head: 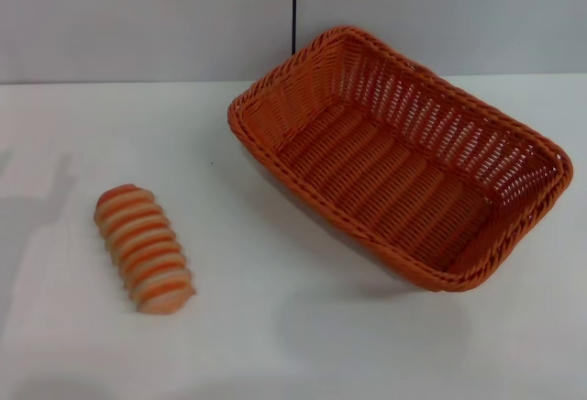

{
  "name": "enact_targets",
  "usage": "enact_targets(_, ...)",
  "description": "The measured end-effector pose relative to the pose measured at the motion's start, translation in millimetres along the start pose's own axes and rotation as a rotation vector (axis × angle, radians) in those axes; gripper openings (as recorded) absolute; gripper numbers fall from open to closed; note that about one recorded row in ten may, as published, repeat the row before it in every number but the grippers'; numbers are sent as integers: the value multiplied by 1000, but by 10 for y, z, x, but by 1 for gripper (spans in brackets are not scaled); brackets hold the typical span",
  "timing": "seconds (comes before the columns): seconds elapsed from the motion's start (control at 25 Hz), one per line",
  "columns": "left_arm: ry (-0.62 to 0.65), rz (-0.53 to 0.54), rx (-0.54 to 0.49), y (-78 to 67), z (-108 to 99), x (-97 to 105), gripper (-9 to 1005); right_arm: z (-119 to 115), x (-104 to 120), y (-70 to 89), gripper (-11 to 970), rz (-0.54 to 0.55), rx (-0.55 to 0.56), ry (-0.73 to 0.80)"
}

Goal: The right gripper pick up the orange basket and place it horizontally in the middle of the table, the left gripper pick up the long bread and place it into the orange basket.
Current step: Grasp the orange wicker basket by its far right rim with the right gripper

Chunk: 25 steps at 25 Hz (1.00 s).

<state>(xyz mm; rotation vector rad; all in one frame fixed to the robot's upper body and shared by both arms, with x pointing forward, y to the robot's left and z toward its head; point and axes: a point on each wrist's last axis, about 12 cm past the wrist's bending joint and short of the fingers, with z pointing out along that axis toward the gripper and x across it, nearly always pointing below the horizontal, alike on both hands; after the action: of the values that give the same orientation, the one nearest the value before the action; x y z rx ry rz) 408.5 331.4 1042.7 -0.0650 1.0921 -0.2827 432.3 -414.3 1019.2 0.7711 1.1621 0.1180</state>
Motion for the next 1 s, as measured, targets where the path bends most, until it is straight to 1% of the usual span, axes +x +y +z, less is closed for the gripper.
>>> enact_targets(0.44,-9,4,-6,0,11,-3,843,1,10,-9,479,10,16,0)
enact_targets(0.68,-15,3,-9,-7,24,0,843,-46,67,-18,478,80,106,-42)
enact_targets(0.72,-15,4,-9,-9,29,3,843,-46,67,-18,478,80,106,-42)
enact_targets(0.84,-13,32,-7,-10,46,10,843,-37,96,1,478,93,110,-35)
enact_targets(1.0,-11,89,4,-13,56,12,843,-12,85,4,478,160,105,-43)
